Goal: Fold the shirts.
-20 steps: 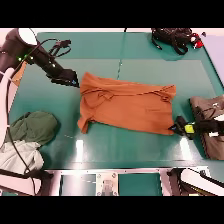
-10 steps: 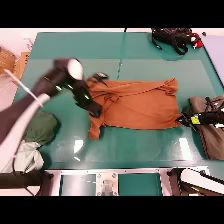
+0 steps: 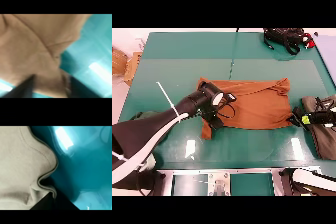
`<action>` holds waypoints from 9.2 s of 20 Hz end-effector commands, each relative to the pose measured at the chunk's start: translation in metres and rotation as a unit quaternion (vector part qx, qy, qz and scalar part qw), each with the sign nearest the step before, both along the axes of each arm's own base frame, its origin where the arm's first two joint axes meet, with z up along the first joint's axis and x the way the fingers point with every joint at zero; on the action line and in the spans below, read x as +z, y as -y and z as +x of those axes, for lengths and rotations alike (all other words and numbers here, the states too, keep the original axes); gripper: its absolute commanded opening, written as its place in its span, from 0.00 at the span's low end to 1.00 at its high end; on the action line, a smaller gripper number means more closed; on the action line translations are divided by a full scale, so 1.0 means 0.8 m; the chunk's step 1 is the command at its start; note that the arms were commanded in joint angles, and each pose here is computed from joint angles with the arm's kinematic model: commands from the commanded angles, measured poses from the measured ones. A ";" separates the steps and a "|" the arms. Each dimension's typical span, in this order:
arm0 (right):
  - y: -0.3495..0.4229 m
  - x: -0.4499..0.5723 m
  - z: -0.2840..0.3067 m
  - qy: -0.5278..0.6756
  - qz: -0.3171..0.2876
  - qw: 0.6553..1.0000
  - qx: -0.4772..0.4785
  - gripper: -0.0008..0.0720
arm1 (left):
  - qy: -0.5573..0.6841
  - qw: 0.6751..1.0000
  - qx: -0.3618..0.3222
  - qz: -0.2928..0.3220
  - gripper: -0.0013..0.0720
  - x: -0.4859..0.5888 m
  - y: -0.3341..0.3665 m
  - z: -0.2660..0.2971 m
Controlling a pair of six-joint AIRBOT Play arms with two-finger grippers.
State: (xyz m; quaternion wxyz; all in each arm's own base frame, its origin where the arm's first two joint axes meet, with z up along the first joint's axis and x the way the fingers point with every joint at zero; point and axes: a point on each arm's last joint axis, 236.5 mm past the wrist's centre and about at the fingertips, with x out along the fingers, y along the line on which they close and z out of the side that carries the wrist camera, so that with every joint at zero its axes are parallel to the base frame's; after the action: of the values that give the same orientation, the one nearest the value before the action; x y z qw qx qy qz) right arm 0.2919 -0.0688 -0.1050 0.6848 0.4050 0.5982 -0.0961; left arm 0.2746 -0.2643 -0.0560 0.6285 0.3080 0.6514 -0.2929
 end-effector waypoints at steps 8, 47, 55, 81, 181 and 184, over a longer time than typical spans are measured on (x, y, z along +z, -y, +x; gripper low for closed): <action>0.009 -0.009 -0.008 -0.012 -0.017 1.000 0.011 0.03 | 0.068 0.990 0.118 -0.037 0.05 0.075 -0.086 0.079; -0.014 0.037 0.008 0.012 0.035 0.999 0.016 0.03 | -0.119 0.950 0.198 -0.212 0.05 0.025 -0.147 0.023; -0.061 0.510 0.107 0.455 -0.008 0.888 0.068 0.03 | 0.272 0.876 0.140 -0.372 0.05 0.461 -0.121 0.142; -0.007 0.280 0.178 0.350 -0.023 0.936 -0.027 0.03 | 0.255 0.804 0.329 -0.425 0.05 0.261 -0.108 0.331; 0.012 0.409 0.134 0.457 -0.114 0.882 -0.021 0.03 | 0.280 0.822 0.248 -0.430 0.05 0.389 -0.179 0.181; 0.026 0.275 0.197 0.378 -0.085 0.921 -0.029 0.03 | 0.209 0.832 0.309 -0.411 0.05 0.263 -0.187 0.253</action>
State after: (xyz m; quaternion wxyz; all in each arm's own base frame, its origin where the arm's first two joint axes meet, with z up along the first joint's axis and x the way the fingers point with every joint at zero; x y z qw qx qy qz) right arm 0.4116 -0.0866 0.2206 0.9160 0.3488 0.1977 0.0146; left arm 0.4340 -0.1159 0.2489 0.9053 -0.1027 0.3164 -0.2641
